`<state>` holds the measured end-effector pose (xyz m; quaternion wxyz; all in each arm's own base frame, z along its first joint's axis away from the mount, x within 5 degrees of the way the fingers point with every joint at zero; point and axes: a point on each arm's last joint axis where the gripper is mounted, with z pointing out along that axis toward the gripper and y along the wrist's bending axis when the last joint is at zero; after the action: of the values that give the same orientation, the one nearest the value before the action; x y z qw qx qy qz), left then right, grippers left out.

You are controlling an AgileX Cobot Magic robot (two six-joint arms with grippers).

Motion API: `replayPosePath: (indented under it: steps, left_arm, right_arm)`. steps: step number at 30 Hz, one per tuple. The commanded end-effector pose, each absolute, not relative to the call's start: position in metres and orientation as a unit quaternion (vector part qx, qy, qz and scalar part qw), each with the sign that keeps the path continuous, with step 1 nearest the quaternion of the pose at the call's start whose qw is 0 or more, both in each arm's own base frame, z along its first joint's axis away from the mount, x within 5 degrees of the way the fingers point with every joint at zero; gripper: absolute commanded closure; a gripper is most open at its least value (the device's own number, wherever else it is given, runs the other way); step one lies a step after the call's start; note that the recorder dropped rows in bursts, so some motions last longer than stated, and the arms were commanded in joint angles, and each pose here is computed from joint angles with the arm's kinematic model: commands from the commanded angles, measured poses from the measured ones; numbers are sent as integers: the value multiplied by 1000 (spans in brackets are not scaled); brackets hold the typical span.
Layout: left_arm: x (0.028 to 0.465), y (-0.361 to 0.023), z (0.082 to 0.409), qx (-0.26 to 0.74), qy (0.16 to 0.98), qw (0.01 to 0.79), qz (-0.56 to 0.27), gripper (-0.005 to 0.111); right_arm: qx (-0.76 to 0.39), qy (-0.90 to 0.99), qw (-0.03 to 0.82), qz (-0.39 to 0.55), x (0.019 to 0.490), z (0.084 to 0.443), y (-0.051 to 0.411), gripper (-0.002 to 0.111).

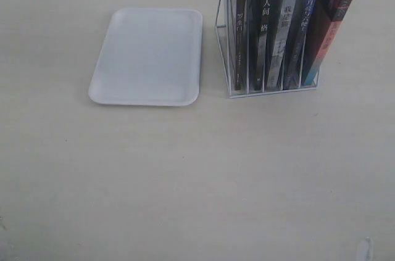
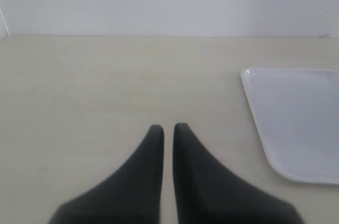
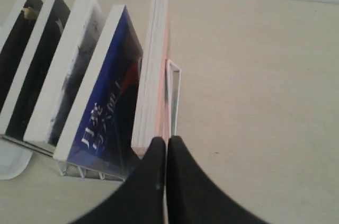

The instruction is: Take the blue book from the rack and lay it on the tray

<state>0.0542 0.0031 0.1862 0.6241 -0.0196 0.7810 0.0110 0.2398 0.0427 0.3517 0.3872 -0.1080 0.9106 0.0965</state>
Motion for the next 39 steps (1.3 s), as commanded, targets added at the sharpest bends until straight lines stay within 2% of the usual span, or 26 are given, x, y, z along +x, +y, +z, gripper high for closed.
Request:
replayPosePath:
  steps: [1, 3, 6, 9, 16, 23, 39]
  left_arm:
    - [54, 3, 186, -15, 780, 626, 10, 101]
    - [54, 3, 186, -15, 780, 626, 10, 101]
    - [54, 3, 186, -15, 780, 626, 10, 101]
    - [54, 3, 186, -15, 780, 626, 10, 101]
    - [54, 3, 186, -15, 780, 626, 10, 101]
    - [54, 3, 186, -15, 780, 626, 10, 101]
    - [54, 3, 186, -15, 780, 626, 10, 101]
  right_arm:
    - [-167, 915, 357, 88, 281, 382, 49, 107]
    - [-180, 912, 357, 87, 295, 394, 51, 93]
    - [-196, 921, 326, 88, 306, 402, 58, 54]
    - [-218, 929, 290, 75, 309, 397, 70, 55]
    - [-230, 946, 230, -20, 321, 371, 95, 55]
    - [-185, 961, 204, -12, 331, 354, 99, 55]
    - [-173, 974, 149, -4, 352, 314, 108, 55]
